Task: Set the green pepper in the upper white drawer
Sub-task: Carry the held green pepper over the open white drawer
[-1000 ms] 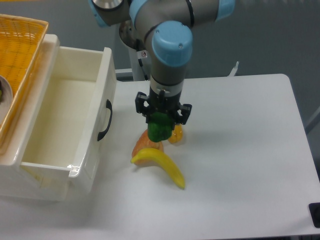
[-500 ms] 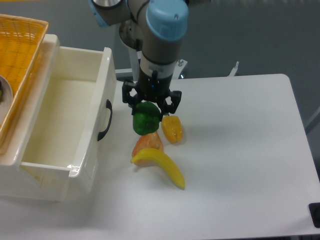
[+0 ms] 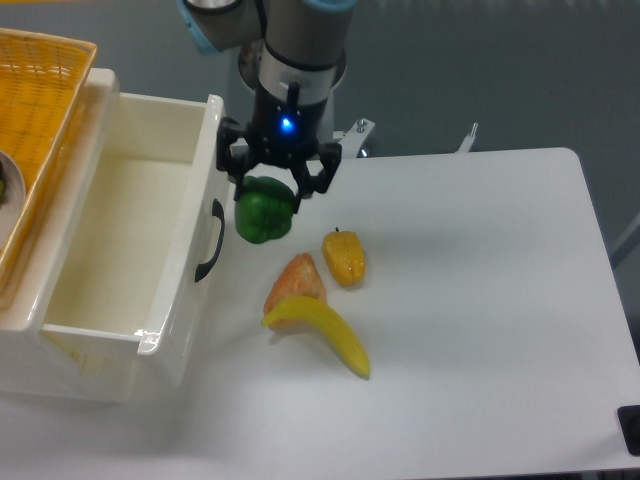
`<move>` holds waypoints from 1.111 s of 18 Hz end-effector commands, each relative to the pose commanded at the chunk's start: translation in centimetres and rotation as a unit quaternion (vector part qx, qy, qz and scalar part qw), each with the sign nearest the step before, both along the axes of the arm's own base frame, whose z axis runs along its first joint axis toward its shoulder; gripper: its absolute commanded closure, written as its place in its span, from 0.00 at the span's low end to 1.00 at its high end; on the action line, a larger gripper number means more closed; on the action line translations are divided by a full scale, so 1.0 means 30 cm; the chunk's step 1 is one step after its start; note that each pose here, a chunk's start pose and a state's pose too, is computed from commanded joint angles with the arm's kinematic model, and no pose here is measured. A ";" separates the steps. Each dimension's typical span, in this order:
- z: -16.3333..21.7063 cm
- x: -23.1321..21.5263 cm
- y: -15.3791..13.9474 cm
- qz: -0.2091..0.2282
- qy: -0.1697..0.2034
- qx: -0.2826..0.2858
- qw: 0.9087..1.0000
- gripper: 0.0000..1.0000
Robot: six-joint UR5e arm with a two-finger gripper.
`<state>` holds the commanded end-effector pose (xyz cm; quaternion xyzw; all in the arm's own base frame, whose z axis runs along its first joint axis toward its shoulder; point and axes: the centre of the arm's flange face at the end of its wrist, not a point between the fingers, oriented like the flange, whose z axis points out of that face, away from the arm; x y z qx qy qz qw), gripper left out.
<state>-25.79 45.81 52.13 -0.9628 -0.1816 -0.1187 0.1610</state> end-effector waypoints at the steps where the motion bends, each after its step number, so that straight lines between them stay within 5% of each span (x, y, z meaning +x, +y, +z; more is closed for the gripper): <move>1: 0.012 0.008 -0.002 0.005 -0.004 0.006 1.000 0.33; 20: -0.005 0.211 0.087 -0.044 -0.032 0.015 0.998 0.33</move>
